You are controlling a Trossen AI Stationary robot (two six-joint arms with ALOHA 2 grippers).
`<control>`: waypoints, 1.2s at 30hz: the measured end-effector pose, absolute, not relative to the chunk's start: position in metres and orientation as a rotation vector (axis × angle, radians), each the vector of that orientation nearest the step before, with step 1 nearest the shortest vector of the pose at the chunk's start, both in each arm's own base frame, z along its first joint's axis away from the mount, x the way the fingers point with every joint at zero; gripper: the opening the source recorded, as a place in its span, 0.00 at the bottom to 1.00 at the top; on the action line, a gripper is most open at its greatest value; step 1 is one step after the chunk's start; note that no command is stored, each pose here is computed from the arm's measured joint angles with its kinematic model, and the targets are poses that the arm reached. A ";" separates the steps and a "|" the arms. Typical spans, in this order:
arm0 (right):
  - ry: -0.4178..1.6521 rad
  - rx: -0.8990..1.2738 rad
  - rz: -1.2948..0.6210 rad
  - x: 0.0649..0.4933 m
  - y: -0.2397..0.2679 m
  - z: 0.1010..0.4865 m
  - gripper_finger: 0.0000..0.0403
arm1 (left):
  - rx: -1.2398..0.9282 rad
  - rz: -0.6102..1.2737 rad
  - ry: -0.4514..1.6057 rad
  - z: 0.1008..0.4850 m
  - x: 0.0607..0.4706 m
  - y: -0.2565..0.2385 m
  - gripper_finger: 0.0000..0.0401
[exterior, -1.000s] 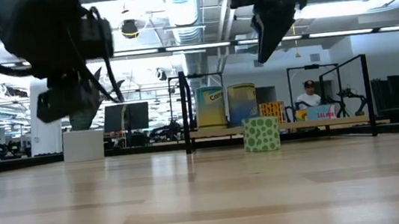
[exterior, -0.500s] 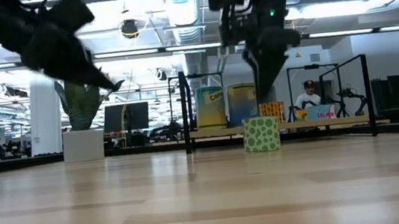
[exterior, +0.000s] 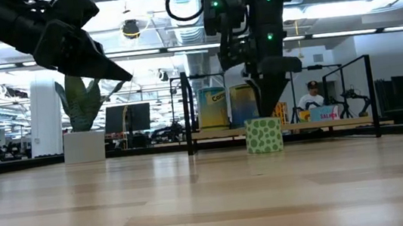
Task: Pick and place cans onto a shelf
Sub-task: Put the canned green peas on the shelf
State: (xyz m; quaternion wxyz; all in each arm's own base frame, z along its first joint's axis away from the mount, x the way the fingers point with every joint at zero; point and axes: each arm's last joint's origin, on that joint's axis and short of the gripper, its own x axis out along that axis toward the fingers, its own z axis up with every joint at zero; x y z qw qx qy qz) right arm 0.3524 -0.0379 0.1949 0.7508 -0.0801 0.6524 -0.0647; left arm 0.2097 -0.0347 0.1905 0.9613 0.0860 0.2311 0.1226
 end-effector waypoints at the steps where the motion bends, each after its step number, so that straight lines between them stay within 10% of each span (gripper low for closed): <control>1: 1.424 -0.180 -0.149 0.352 -0.038 0.196 0.29 | 0.173 0.248 0.467 0.191 0.210 -0.035 0.35; 36: 1.375 -0.158 -0.135 0.348 -0.013 0.186 0.29 | 0.092 0.273 0.503 0.186 0.207 -0.034 0.35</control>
